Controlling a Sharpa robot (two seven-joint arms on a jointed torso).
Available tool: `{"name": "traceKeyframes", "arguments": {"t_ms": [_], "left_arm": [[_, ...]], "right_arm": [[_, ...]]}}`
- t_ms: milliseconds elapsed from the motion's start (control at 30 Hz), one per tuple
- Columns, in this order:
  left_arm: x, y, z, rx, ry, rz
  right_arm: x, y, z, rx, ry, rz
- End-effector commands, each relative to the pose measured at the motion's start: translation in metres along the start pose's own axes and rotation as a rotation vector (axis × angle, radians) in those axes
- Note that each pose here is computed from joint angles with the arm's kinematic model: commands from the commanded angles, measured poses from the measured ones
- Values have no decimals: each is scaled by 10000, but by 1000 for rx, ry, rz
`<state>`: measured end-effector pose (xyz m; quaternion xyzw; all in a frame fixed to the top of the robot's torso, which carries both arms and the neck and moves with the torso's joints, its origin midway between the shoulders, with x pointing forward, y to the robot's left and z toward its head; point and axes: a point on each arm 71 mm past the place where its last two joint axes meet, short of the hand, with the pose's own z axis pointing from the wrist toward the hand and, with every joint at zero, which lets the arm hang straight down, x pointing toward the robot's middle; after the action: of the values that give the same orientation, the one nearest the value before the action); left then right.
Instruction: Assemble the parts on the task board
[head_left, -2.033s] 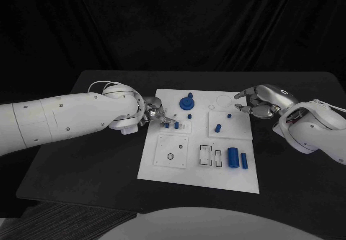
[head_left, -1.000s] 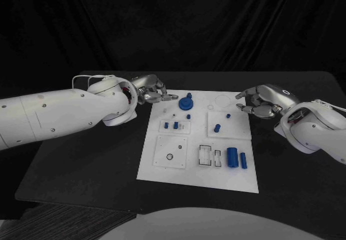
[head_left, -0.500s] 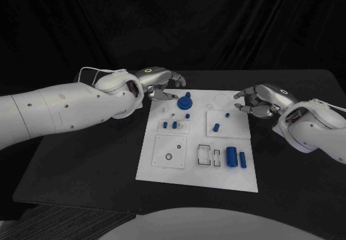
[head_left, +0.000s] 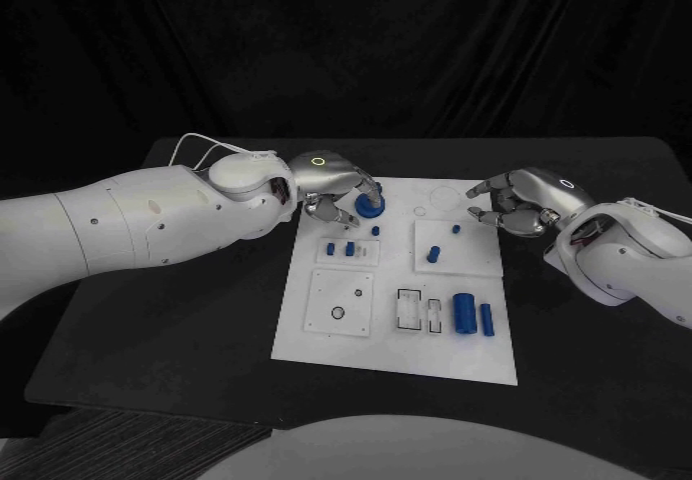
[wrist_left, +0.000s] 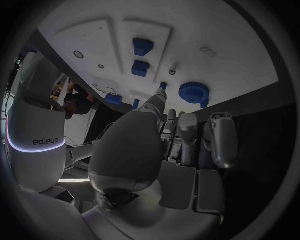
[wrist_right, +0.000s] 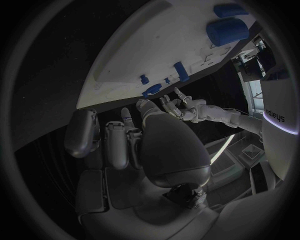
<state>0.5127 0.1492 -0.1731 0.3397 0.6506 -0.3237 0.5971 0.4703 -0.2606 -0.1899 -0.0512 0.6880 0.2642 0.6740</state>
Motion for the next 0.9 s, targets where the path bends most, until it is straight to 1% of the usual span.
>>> {"name": "traceKeyframes", "arguments": {"t_ms": [33,400,900], "left_arm": [[33,-71,32,69,37,27],[58,-144,128,94,47,23],[96,-177,197,94,62,17]], "right_arm": [[2,1,-2,3,-9,-1],[7,4,2,2,-6,-1],[11,0,4,4,-4,-1]]}}
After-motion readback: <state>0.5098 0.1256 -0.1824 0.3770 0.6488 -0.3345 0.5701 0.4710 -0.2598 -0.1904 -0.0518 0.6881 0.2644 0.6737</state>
